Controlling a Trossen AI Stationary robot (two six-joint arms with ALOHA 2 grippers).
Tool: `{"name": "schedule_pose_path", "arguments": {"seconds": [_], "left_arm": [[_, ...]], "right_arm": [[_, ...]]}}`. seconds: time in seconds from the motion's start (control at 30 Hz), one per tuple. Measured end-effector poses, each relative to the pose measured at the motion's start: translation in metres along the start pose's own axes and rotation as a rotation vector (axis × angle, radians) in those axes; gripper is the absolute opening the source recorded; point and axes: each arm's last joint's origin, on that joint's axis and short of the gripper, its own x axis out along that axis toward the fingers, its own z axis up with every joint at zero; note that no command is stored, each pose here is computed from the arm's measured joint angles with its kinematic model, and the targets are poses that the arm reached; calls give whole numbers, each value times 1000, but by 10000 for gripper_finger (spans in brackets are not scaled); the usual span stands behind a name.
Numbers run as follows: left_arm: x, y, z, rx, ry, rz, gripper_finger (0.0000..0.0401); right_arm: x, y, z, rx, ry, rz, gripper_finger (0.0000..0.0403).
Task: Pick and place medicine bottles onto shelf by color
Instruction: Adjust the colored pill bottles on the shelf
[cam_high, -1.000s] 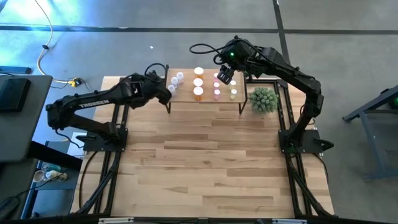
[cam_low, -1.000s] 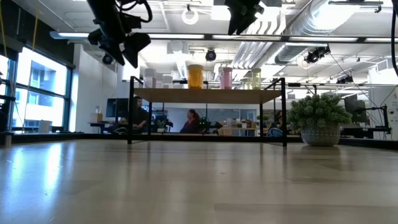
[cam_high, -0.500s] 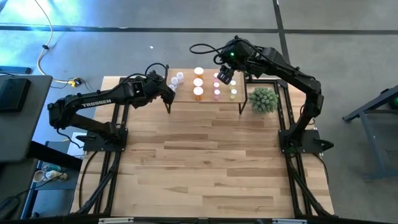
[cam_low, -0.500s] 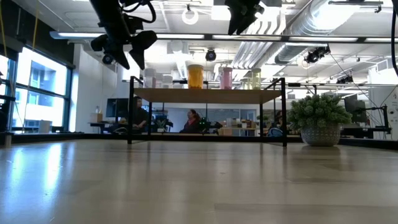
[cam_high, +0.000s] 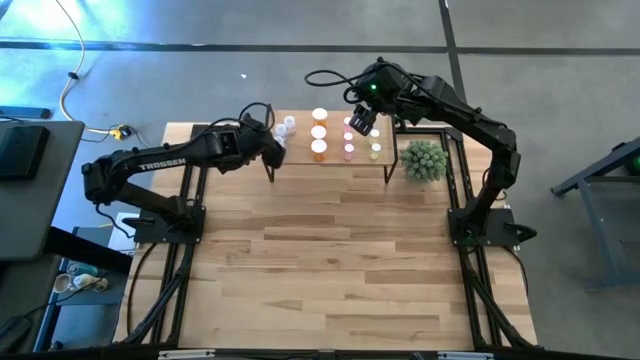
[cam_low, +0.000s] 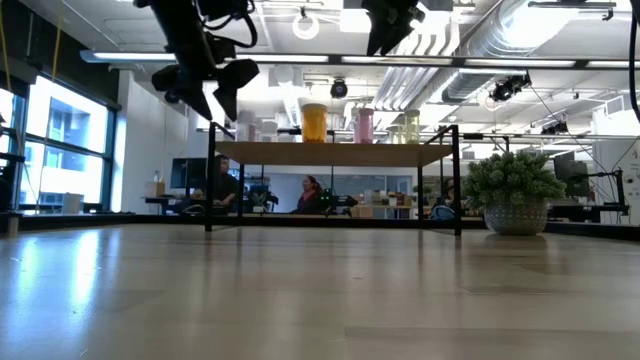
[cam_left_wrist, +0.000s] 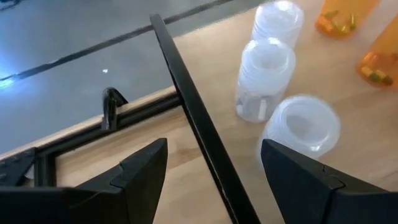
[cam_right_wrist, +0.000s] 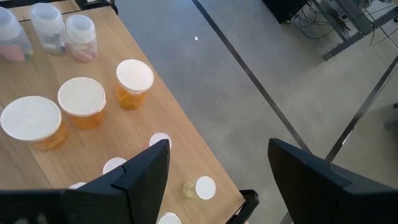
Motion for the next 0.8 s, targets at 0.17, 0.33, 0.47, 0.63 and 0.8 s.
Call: {"name": "schedule_pose_path", "arguments": {"seconds": [0.17,0.33,0.47,0.63,0.8], "left_arm": [[5,-5,-1,3,16,-26,250],[5,-6,1,20,7,-40,250],[0,-2,2,22,-16,-29,250],[-7,0,9,46,-39,-41,250],[-17,1,22,70,-86,-50,250]], "right_arm": [[0,0,0,-1,0,0,264],[0,0,0,-16,0,0,264],[0,0,0,-16,0,0,264],[0,0,0,-16,0,0,264],[0,0,0,-15,0,0,264]]}}
